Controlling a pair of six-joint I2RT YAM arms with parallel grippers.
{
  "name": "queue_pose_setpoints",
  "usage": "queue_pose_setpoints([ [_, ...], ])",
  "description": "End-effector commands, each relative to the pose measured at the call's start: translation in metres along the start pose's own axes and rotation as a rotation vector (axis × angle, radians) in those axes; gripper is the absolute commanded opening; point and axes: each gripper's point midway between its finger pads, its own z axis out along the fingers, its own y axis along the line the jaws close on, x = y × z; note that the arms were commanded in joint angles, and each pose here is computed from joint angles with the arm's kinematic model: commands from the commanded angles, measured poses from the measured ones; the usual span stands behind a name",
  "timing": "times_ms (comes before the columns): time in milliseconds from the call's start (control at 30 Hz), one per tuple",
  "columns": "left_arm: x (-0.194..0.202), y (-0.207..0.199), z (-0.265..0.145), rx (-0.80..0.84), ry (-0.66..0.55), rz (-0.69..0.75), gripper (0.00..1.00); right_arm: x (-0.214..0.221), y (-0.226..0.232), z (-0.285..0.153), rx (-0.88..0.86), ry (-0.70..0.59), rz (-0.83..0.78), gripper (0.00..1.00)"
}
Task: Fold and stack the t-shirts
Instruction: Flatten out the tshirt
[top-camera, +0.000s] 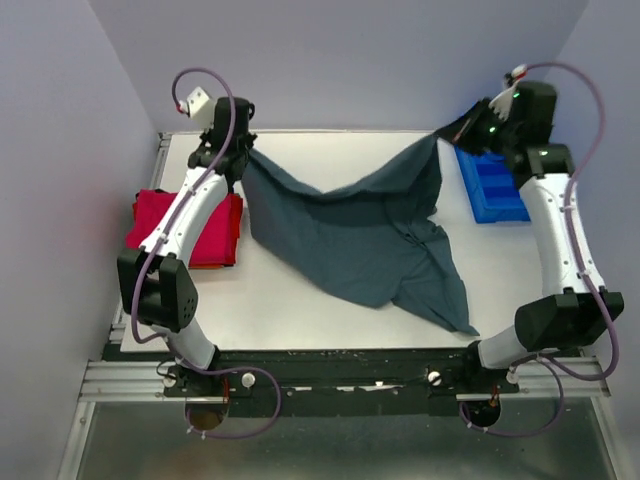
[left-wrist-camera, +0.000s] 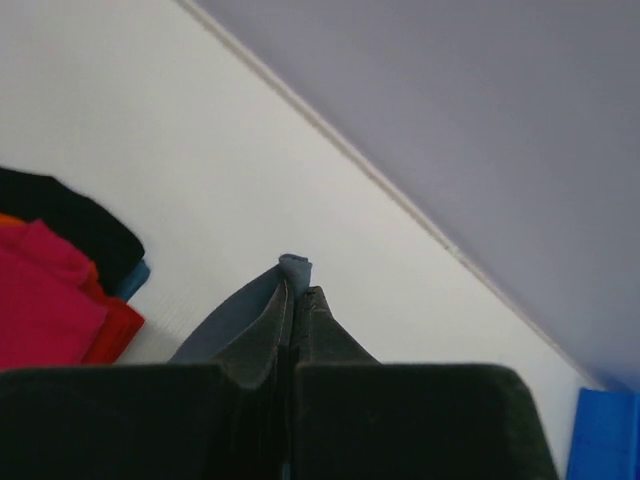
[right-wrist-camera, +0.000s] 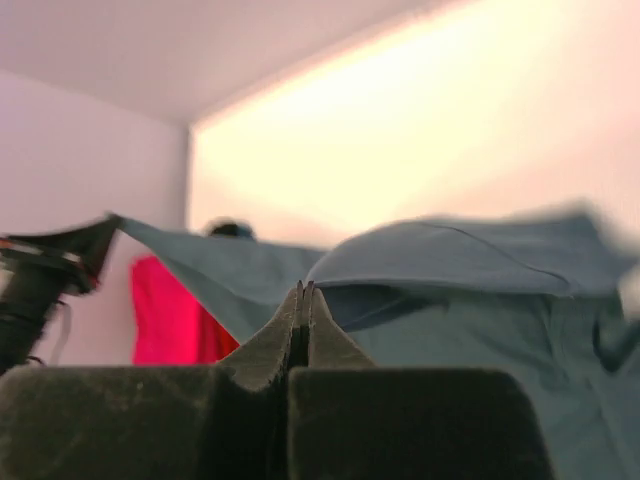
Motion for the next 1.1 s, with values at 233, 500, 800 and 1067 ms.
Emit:
queue_pose_setpoints([
  [233, -0.146, -0.086, -0.113, 0.26, -0.099, -0.007, 0.0, -0.124, 0.157, -0.222, -0.461, -0.33, -0.187, 0.01],
  [500, -0.172, -0.044, -0.218, 0.408, -0.199, -0.093, 0.0, -0.056, 0.229, -0.355, -0.587, -0.577, -0.488, 0.01],
  [800, -0.182, -0.056, -0.174, 0.288, -0.238, -0.025, 0.0, -0.098, 0.188, -0.302, -0.521, -0.572, -0.348, 0.01],
  [1067, -0.137, -0.093, -0.033, 0.201, -0.062, -0.039, 0.0, -0.188, 0.136, -0.171, -0.548, -0.411, -0.157, 0.01],
])
